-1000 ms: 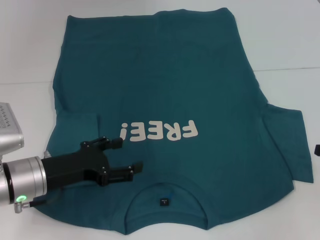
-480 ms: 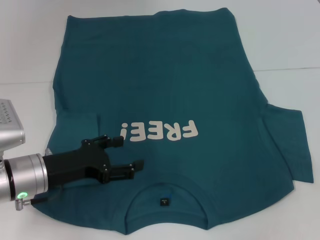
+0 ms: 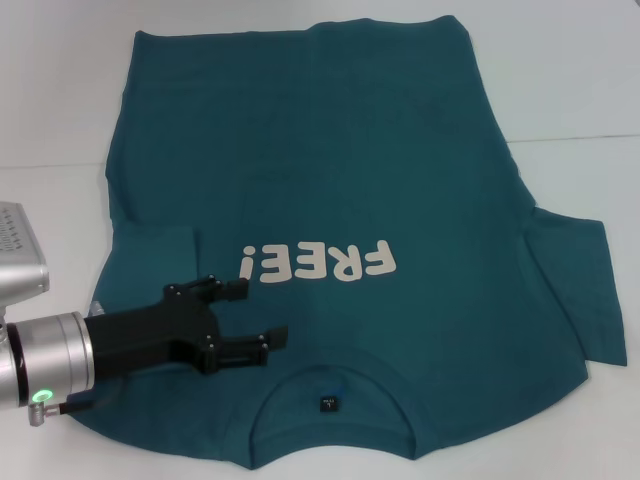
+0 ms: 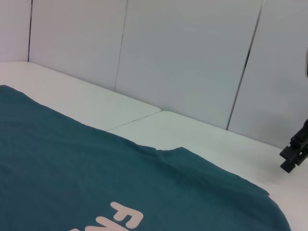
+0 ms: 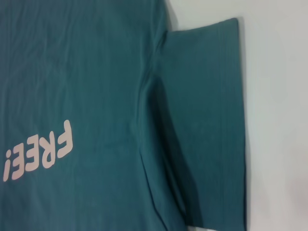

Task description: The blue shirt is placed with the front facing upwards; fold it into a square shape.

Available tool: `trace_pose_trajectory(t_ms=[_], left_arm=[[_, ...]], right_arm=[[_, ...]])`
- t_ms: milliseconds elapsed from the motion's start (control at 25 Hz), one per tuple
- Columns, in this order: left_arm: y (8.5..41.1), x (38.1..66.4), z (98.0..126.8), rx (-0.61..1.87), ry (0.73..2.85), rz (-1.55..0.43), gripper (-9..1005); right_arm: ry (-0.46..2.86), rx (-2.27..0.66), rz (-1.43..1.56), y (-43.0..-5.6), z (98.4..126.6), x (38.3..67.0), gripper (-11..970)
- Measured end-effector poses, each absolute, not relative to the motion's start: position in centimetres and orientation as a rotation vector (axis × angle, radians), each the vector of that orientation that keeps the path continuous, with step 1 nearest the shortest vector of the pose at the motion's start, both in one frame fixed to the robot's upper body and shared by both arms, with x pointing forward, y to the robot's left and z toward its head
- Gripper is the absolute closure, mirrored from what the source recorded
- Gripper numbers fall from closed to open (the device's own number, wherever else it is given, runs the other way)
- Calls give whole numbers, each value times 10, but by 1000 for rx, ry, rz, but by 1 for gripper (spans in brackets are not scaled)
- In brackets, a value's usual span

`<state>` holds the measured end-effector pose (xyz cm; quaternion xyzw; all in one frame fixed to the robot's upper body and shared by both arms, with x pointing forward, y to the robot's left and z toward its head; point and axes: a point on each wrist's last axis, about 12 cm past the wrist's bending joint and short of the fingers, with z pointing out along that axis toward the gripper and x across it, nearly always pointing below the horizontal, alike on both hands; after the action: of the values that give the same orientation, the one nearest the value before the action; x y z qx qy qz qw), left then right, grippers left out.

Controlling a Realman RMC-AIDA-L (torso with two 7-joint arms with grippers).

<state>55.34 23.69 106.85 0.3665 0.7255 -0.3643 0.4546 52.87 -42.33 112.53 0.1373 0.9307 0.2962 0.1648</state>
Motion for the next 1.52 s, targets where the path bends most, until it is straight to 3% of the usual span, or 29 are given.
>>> trace_pose_trajectory(t_ms=[320, 1520], left_arm=[[236, 552, 1067, 926, 1792, -898, 74], [235, 552, 1067, 930, 1791, -900, 75]], right_arm=[[2648, 398, 845, -419, 1120, 529, 198], [2678, 399, 769, -403, 1099, 541, 200]])
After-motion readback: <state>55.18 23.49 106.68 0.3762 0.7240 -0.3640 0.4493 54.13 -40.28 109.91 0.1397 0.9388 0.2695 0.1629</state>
